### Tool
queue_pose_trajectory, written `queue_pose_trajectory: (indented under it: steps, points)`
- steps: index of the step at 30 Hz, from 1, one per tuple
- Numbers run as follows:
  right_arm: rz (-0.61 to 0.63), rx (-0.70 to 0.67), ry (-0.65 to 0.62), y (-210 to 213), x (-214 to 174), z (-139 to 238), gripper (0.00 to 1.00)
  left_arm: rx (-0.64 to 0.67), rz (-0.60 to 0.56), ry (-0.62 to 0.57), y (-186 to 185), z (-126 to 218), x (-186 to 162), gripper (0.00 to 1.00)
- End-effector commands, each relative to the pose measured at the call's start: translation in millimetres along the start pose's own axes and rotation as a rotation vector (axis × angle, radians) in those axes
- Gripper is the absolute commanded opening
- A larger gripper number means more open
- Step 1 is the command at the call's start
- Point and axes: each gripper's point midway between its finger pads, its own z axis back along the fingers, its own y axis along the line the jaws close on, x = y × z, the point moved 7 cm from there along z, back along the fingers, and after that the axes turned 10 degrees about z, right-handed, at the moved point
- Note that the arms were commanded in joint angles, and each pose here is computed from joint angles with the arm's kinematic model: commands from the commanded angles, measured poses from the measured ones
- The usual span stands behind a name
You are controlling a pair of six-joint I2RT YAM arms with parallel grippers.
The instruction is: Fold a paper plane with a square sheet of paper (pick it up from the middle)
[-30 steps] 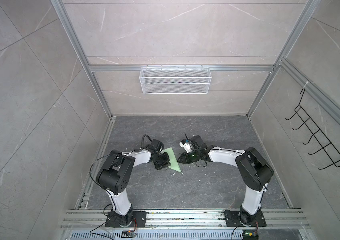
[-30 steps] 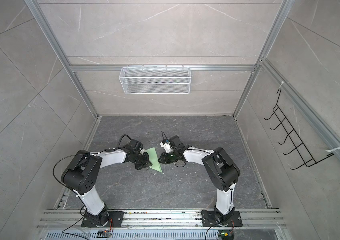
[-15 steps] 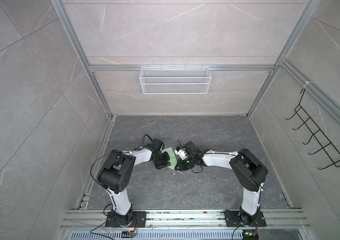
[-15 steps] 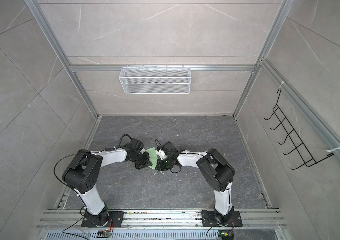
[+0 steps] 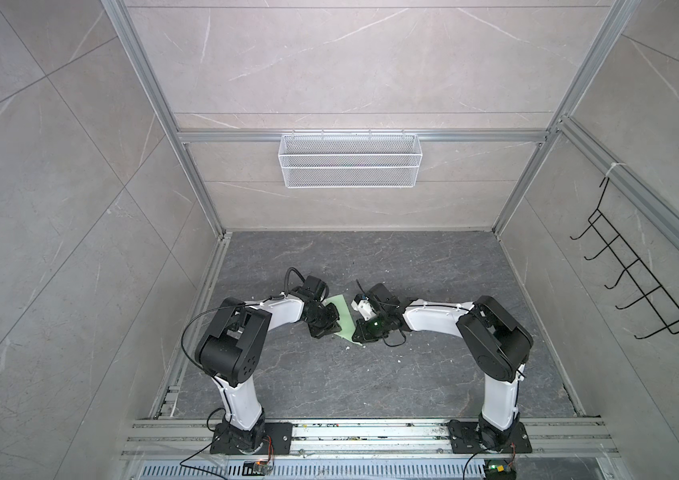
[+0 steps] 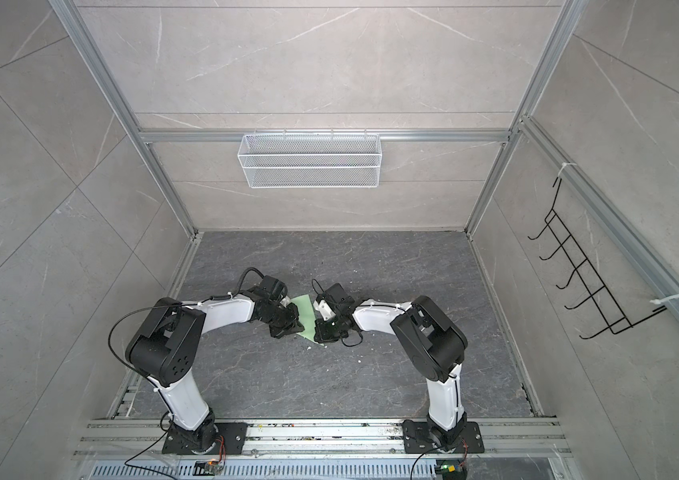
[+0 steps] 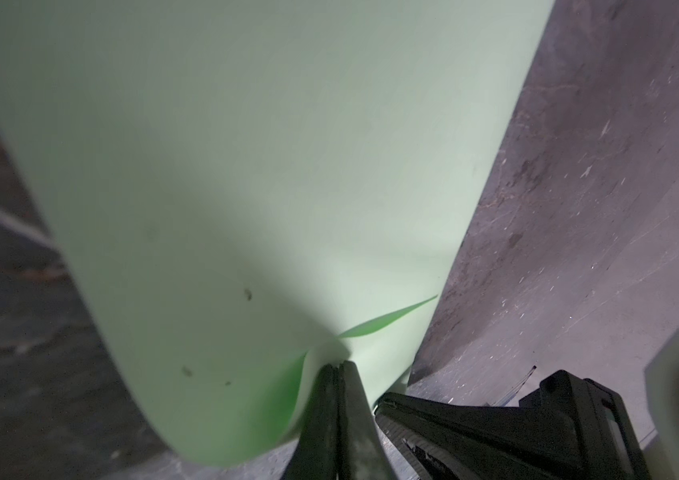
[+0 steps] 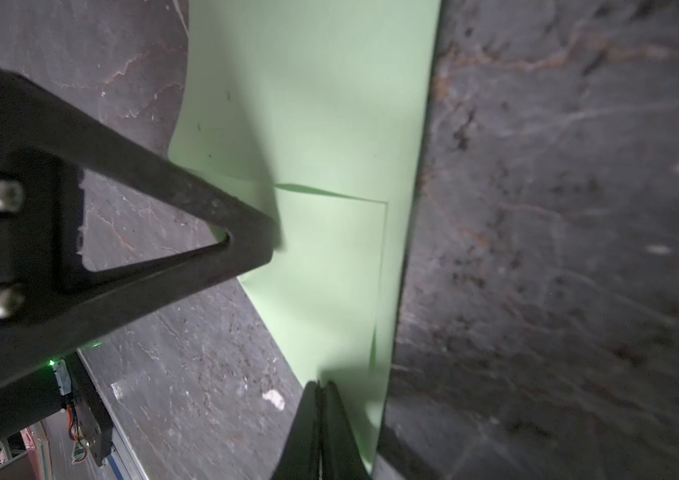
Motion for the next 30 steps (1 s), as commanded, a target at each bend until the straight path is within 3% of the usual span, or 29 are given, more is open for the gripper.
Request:
queue_pose_trajectory:
  steps: [1, 7, 17, 30]
  points:
    - [-0.038, -0.077, 0.07, -13.8, -11.8, -7.8, 0.08, 0.039, -0.024, -0.008, 2.3, -1.9, 1.7, 0.05]
    - [-0.056, -0.089, 0.086, -16.1, -13.2, -10.0, 0.08, -0.085, -0.135, -0.062, -25.3, 24.1, 0.4, 0.13]
    - [-0.068, -0.09, 0.103, -17.8, -15.4, -13.1, 0.08, -0.02, -0.121, -0.094, 1.5, 16.9, 1.1, 0.12]
    - [-0.082, -0.075, 0.1, -16.2, -13.9, -12.5, 0.08, -0.017, -0.195, -0.147, 37.9, 9.1, -0.2, 0.12]
